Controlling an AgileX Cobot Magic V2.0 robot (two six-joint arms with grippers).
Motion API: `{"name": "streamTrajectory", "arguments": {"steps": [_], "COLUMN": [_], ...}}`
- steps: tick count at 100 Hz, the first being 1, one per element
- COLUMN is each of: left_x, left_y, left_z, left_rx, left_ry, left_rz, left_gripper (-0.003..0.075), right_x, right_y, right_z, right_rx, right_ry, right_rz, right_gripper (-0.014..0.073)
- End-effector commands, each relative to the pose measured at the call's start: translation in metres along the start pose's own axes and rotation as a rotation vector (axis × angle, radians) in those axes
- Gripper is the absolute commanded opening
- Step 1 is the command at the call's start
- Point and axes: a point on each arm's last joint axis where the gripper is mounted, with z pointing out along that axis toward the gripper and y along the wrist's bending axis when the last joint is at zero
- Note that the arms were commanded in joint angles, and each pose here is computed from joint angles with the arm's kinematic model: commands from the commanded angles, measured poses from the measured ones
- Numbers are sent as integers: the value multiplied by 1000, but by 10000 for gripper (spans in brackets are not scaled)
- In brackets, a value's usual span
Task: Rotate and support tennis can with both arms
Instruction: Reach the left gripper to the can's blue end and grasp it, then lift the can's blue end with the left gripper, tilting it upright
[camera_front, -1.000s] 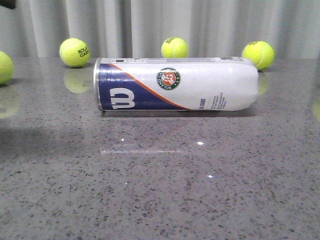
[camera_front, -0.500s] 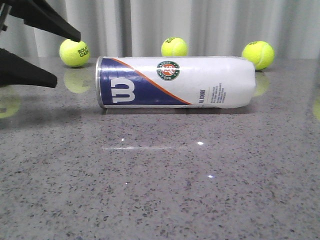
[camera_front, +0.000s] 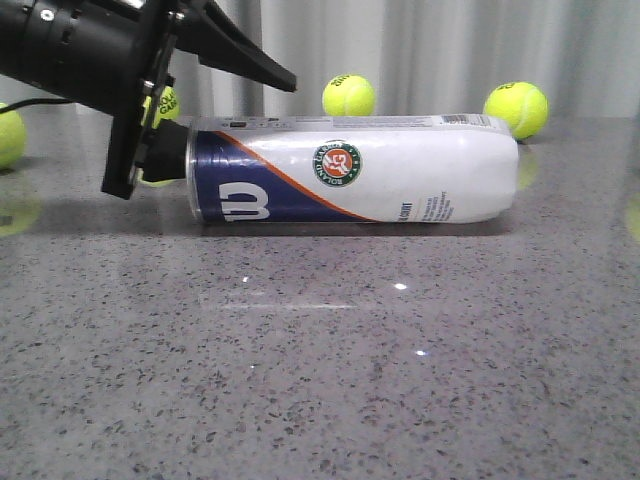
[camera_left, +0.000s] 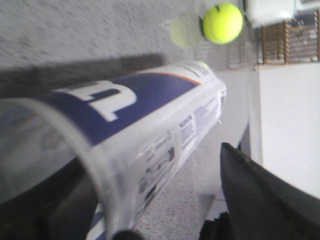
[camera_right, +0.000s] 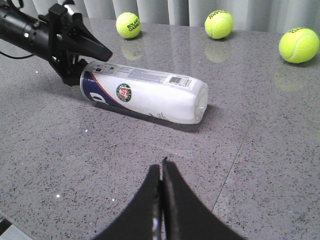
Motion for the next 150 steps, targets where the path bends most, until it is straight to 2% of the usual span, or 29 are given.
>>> {"name": "streamTrajectory", "arguments": {"steps": [1,20,28,41,50,60,84,93,115,131,150], "left_x": [0,2,1,-1,-3,-3,3,6,22,29,39], "left_y": [-30,-37,-39,-41,-44,-55,-101,-121,-165,-190,-206], "left_z": [-2,-3,-4,-4,-5,-10,-33,-43,-70,-94,-117], "left_rx": [138,215,240,261,290,306,337,320,148,-84,-398], "left_ry": [13,26,15,0,-23,-42,-88,-93,-71,-72,-119], "left_rz": [43,46,37,27,14,71,250,358,646,729,727], "left_gripper": [377,139,66,-6,-21,-21,-21,-21,-21,-21,-21], "right_x": [-12,-12,-12,-12,-12,-12,-12,-12,-12,-12,-12], "right_y": [1,1,1,1,1,1,1,1,1,1,1], "right_z": [-1,-1,-1,-1,-1,-1,-1,-1,-1,-1,-1], "right_rx": [7,7,7,7,7,7,7,7,7,7,7], "right_ry": [-80,-80,-80,-80,-80,-80,-80,-80,-80,-80,-80], "right_rz": [-6,-6,-6,-6,-6,-6,-6,-6,-6,-6,-6], "right_gripper": [-57,-57,-57,-57,-57,-57,-57,-57,-57,-57,-57]}}
